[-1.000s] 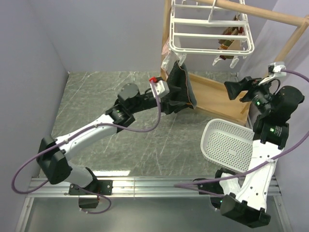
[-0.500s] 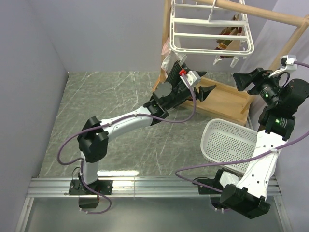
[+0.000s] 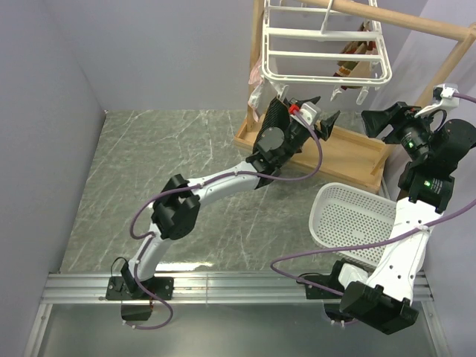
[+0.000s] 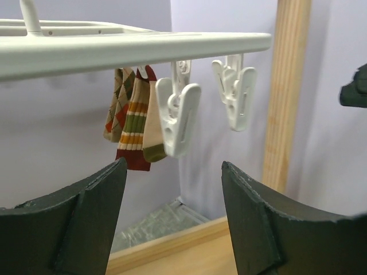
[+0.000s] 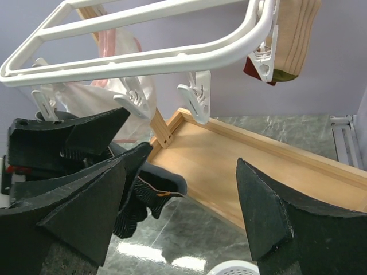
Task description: Clip the underwear to the hanger
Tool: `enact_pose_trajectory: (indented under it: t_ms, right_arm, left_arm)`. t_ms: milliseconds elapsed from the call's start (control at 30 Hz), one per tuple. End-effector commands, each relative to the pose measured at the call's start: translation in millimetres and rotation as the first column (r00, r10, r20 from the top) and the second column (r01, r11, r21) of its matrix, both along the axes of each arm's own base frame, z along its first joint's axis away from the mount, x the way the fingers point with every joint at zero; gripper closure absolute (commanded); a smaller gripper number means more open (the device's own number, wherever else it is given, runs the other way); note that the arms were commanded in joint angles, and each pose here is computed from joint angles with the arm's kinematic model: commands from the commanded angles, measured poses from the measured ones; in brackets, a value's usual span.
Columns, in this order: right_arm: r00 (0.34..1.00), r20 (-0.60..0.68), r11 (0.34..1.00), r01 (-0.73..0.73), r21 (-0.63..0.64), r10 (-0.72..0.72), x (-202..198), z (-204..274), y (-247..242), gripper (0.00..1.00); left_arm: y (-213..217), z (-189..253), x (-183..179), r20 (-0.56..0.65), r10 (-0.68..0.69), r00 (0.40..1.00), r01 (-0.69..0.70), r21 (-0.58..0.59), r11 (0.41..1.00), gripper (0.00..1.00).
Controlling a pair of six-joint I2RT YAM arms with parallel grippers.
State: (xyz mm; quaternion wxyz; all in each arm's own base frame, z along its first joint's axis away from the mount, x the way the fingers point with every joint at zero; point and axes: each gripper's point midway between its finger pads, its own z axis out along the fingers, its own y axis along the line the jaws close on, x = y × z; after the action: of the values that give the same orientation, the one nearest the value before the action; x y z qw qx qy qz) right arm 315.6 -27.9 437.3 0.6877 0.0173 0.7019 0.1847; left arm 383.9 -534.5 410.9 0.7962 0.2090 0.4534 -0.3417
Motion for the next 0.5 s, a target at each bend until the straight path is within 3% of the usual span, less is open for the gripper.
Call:
enact_pose_trajectory:
  t_ms: [0,300,467]
  right_arm:
    - [0.998,0.064,0.999,0.015,-0.044,-0.013,-2,24,0,0.16]
    - [0.998,0.068,0.998,0.011,-0.064,-0.007,-6,22,2,0.16]
    - [0.998,0.068,0.998,-0.002,-0.070,0.007,-7,21,4,0.16]
  left_arm:
    - [6,34,2,0.073,0.064,0.995,-0.056,-0.108,0.993,0.27]
    - [-4,38,16,0.096,0.104,0.990,-0.084,-0.191,0.978,0.30]
    - [-5,48,12,0.125,0.091,0.988,-0.061,-0.222,0.973,0.43]
